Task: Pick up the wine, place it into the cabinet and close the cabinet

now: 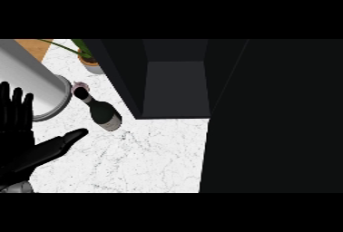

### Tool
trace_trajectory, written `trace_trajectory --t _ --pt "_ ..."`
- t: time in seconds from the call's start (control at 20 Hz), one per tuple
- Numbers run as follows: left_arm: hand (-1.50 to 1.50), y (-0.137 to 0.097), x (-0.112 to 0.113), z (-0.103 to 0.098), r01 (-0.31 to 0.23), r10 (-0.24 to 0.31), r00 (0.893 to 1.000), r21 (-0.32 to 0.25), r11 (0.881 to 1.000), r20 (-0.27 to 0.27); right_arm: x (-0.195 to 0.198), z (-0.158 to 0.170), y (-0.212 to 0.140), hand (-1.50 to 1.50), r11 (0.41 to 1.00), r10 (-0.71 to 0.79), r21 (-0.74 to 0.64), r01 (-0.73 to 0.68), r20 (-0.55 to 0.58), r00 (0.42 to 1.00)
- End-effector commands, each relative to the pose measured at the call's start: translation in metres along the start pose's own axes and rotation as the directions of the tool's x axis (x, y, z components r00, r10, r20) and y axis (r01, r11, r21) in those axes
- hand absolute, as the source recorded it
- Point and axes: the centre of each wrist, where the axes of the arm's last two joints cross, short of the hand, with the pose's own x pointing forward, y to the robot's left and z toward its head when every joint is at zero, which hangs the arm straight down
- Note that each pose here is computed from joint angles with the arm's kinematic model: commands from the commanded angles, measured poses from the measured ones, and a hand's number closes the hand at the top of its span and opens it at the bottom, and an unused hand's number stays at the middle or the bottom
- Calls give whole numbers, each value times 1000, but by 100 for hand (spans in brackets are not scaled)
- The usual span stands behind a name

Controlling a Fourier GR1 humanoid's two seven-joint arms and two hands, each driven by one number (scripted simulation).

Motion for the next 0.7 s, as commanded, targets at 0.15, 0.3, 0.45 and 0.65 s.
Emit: trace_trajectory --t 0.15,0.3,0.45,0.65 --pt "-150 13 -37 -12 1 -1 999 -11 1000 -36 47 40 4 -150 999 -38 -6 39 95 995" --pt "-150 14 -74 -17 20 -21 998 -10 1000 -53 43 33 -1 -150 1000 -14 24 12 91 996" --pt "-150 10 -81 -21 17 -16 998 15 1000 -65 48 39 2 -150 1000 -14 2 14 89 996" --pt "-150 39 -94 -34 18 -15 997 38 999 -80 43 37 0 -150 1000 -13 9 12 97 995"
